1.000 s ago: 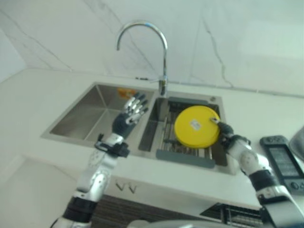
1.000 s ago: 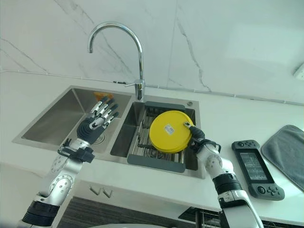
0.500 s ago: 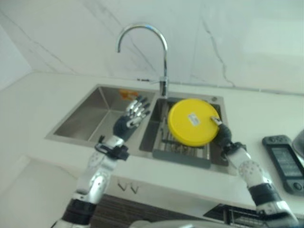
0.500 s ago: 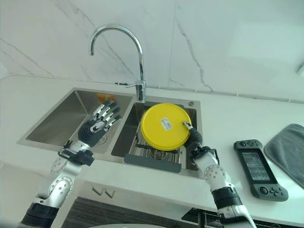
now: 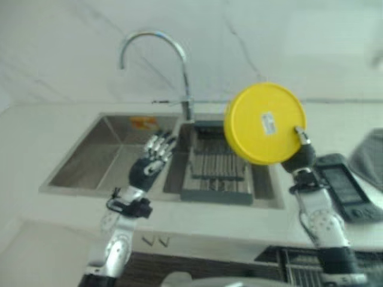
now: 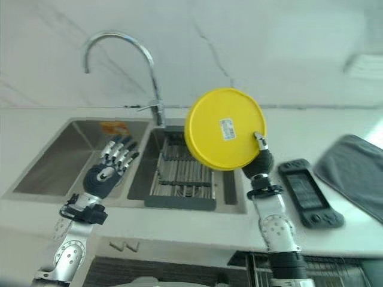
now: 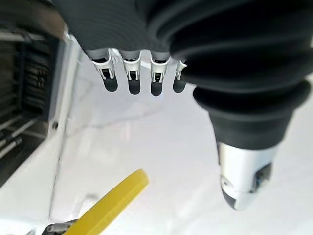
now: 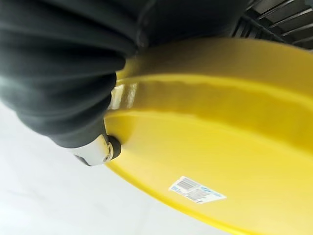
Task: Place the dishes in the dishwasher.
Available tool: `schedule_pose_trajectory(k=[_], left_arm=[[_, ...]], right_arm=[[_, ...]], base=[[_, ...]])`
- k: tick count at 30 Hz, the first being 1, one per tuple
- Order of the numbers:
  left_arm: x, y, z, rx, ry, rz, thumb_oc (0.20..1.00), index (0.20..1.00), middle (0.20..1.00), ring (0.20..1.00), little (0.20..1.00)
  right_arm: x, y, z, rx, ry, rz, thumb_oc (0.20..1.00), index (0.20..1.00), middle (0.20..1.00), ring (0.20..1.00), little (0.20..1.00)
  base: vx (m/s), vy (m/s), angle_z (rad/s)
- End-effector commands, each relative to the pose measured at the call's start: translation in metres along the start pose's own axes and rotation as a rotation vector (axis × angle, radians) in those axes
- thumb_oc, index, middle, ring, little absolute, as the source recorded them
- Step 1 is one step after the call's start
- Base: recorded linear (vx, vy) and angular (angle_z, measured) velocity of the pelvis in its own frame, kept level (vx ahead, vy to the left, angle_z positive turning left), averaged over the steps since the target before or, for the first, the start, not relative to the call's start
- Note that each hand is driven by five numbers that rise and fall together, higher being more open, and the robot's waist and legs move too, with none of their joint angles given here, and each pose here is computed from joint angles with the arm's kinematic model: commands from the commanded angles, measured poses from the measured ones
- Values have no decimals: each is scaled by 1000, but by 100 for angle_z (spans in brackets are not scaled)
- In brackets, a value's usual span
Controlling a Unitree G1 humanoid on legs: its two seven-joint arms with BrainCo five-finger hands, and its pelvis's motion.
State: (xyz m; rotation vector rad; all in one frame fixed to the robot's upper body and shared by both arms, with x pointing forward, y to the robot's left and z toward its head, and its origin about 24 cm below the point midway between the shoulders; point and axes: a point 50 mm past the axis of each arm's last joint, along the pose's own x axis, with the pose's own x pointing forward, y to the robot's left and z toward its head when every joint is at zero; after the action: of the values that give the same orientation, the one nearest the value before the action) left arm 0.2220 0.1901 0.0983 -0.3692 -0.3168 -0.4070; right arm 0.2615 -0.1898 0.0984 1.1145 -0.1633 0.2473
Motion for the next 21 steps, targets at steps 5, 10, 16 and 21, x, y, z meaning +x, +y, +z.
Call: schedule_pose_trajectory(k=[5,10,16,21], left_arm=[[16,-14,58,399,-252,-185,1000,1000,1000,1000,1000],[18,-23,71,556,-342,-182,1000,1000,1000,1000,1000],[24,-38,69,657,-322,-279,1000,1000,1000,1000,1000],[34,-50,74,682,-320,-380,1000,1000,1000,1000,1000]], right_arm=[[-6,33,42,60,-212,214,200,200,200,200,200],[3,40,52,72,-228,249,200,200,200,200,200],[9,55,50,57,-249,298,200,200,200,200,200],[0,60,42,91,-249,313,200,200,200,200,200]], base=[[-121,217,-42],[-249,130,-93],[-146,-47,-118],[-134,-476,-113]])
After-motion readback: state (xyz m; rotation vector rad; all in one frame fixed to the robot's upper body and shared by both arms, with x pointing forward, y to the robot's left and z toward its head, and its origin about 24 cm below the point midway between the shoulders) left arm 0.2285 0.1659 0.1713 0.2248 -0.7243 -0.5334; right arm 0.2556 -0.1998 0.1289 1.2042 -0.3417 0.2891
